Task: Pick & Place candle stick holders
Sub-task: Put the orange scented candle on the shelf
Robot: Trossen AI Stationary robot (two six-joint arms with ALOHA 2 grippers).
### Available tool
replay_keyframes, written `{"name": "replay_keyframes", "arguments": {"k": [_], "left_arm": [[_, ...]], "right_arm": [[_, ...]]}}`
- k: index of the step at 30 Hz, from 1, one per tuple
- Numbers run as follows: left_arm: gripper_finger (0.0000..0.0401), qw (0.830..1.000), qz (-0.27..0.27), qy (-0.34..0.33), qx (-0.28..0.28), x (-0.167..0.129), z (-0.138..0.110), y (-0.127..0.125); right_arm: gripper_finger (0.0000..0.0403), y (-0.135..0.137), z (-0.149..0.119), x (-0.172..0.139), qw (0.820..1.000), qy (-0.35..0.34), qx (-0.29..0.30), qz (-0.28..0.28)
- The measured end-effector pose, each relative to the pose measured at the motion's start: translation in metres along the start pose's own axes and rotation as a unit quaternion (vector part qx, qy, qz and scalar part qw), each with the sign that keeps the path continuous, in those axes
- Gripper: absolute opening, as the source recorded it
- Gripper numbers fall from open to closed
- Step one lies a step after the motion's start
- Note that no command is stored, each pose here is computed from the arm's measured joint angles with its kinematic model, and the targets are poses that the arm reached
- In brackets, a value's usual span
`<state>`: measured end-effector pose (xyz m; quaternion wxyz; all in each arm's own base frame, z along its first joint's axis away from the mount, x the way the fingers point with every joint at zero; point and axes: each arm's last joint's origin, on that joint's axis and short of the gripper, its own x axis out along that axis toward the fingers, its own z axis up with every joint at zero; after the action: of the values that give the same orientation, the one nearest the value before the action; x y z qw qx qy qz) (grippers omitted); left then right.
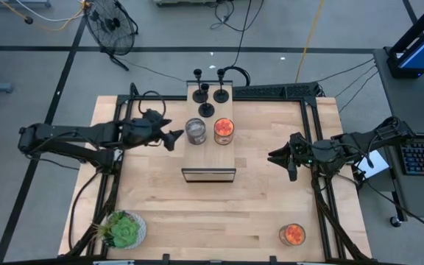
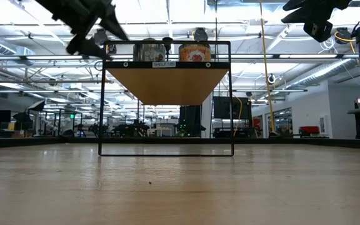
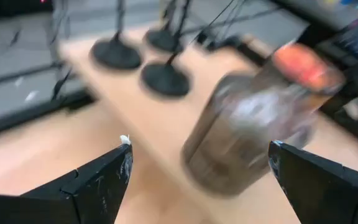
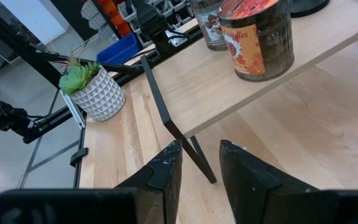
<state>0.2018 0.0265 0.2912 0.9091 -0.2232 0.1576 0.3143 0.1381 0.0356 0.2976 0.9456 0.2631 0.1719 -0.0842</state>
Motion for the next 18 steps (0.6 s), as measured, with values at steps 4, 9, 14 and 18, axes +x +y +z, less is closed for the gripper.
{"name": "replay_keyframes", "arguments": {"k": [4, 9, 14, 18], "left_arm": [[0.0379, 0.999, 0.024, 0.026, -0.016, 0.000, -0.006, 0.004], [0.0379, 0.998, 0.043, 0.045, -0.012, 0.012, -0.013, 0.002], [0.0379, 0.996, 0.055, 0.071, -0.007, 0.027, -0.022, -0.001], [0.0379, 0.995, 0.059, 0.074, -0.007, 0.035, -0.024, -0.002]], "right_arm": [[0.0100, 0.000, 0.000, 0.000, 1.000, 0.000, 0.000, 0.000], [0.0100, -0.001, 0.002, 0.000, 1.000, -0.020, 0.002, -0.017], [0.0100, 0.000, 0.002, 0.000, 1.000, -0.022, 0.006, -0.016], [0.0100, 0.000, 0.002, 0.000, 1.000, -0.022, 0.008, -0.016]]}}
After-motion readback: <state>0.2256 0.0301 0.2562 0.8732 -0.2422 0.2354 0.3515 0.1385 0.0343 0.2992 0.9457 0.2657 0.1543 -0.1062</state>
